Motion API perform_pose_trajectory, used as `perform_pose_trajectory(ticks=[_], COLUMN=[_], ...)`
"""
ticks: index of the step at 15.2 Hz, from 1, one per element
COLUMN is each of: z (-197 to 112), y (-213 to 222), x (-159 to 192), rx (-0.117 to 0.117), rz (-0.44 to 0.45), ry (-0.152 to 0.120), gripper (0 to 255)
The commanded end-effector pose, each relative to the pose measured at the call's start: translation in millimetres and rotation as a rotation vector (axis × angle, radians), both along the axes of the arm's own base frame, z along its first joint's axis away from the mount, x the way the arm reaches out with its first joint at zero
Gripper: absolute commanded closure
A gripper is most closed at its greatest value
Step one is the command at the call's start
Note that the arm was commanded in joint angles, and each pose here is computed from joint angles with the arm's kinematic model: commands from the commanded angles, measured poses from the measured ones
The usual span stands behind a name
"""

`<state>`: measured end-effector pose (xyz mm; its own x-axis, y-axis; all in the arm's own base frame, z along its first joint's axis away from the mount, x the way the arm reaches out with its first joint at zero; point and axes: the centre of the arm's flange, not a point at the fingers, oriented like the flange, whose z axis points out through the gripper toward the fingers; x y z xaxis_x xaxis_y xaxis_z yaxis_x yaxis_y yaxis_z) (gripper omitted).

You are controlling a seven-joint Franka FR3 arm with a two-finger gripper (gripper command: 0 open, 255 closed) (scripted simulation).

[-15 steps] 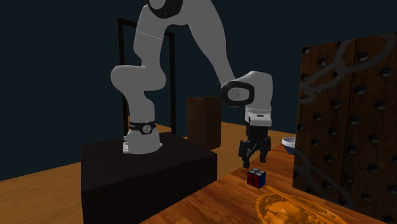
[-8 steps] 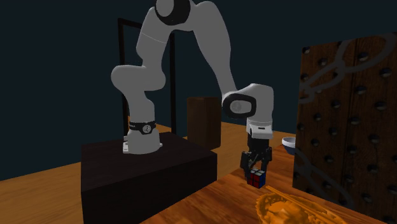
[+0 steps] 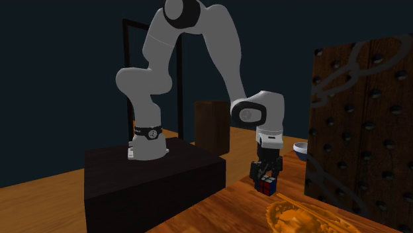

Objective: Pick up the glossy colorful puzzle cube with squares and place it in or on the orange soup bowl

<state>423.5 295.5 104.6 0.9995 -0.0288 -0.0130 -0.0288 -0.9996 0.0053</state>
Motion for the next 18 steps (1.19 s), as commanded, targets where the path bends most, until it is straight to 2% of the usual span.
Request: perform_pose_trajectory(ticks=[1, 2, 11, 18], z=[0, 0, 0, 37], y=[0, 0, 0, 0], x=[0, 0, 0, 0], rx=[0.000, 0.000, 0.000, 0.000], rz=[0.000, 0.000, 0.000, 0.000], ry=[0.000, 0.000, 0.000, 0.000], gripper=[0, 255, 255, 255])
